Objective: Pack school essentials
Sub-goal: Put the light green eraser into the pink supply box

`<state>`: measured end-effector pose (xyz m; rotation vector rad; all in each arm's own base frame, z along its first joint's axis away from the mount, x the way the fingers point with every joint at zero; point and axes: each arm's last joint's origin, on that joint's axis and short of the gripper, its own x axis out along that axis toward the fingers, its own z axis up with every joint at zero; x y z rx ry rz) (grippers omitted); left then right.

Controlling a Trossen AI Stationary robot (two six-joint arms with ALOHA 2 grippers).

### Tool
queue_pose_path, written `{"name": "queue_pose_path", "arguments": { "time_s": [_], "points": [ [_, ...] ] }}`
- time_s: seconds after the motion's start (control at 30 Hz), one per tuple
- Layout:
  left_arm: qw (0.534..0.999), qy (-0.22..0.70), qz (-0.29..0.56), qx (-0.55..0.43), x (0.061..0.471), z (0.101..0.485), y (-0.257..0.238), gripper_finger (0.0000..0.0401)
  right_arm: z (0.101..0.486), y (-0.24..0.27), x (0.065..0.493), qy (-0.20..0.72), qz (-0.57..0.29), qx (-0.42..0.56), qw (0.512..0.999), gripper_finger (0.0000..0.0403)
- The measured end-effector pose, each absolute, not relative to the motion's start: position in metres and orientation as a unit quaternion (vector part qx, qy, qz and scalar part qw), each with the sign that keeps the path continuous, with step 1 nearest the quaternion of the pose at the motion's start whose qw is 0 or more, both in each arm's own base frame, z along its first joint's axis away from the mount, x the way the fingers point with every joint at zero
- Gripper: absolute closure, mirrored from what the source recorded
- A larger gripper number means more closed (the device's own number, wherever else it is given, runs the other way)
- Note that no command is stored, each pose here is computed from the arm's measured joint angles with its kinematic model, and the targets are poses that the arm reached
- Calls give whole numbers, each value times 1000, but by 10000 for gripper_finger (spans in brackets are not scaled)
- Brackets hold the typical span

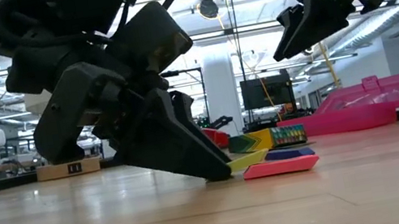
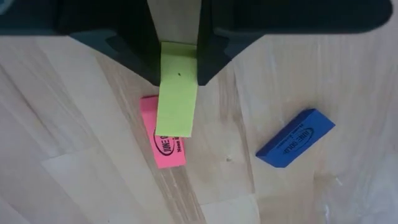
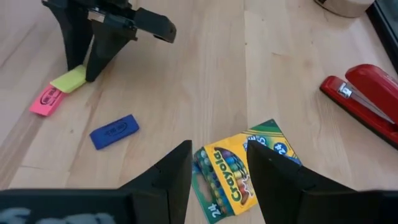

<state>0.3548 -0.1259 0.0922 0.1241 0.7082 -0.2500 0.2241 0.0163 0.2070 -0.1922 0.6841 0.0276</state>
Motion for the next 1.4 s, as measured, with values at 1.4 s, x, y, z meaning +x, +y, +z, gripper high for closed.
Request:
{"name": "queue_pose_path", "arguments": {
  "time_s": [1.4],
  "points": [
    [946, 304, -93, -65, 350, 181, -60, 300, 149, 93, 286, 171, 67, -461, 868, 297]
  ]
}}
